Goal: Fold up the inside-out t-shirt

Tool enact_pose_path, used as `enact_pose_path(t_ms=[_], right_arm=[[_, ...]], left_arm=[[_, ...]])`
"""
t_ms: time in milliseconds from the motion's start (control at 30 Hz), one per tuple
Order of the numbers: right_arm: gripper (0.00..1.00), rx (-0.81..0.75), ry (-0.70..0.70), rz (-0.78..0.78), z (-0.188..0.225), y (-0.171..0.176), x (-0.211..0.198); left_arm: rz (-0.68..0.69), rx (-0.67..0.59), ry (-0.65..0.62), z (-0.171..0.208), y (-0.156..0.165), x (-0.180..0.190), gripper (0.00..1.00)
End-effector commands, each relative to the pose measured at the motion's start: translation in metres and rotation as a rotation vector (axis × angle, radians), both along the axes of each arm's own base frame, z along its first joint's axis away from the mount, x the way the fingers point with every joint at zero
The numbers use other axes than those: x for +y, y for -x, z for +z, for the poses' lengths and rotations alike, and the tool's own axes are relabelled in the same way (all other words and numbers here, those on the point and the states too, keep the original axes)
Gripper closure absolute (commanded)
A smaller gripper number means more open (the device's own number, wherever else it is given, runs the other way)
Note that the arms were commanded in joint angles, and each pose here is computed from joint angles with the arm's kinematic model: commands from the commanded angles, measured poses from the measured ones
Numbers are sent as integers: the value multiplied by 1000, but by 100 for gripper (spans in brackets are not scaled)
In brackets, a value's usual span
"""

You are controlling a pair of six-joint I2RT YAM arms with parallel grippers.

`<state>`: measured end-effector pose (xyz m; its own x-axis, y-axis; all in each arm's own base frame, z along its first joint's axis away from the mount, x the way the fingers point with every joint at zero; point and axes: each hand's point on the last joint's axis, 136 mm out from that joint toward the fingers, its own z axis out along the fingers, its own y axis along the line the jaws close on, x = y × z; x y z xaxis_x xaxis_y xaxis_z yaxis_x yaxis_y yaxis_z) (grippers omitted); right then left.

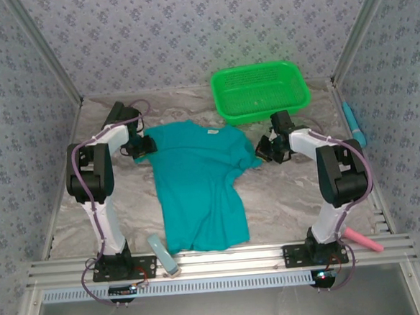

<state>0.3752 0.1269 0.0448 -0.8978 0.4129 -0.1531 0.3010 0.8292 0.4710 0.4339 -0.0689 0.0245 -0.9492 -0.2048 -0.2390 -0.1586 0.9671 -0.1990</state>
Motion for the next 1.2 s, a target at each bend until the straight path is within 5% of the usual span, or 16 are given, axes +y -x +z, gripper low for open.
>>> enact_pose_path(t_ms=[0, 200, 333, 500, 633, 867, 1033, 1167], right_arm=[[100, -216, 239, -4, 57, -34, -29], [100, -514, 534, 74, 147, -58, -40], [100, -441, 620, 93, 98, -32, -43], [69, -115, 571, -64, 17, 16, -82], [51, -79, 544, -72, 25, 35, -88], [44, -141, 297, 218, 69, 93, 2], [41, -124, 277, 542, 44, 181, 75], [41, 19, 259, 634, 5, 233, 100]], left_arm=[[10, 95, 16, -17, 21, 1, 55], [22, 74, 58, -11, 15, -6, 55], [20, 78, 84, -14, 18, -10, 55], [11, 75, 145, -8, 22, -20, 54], [4, 19, 223, 24, 23, -31, 50], [-38, -75, 185, 89, 53, -38, 44], [-165, -68, 124, 102, 124, -75, 44], [-206, -58, 148, 96, 173, -93, 44]])
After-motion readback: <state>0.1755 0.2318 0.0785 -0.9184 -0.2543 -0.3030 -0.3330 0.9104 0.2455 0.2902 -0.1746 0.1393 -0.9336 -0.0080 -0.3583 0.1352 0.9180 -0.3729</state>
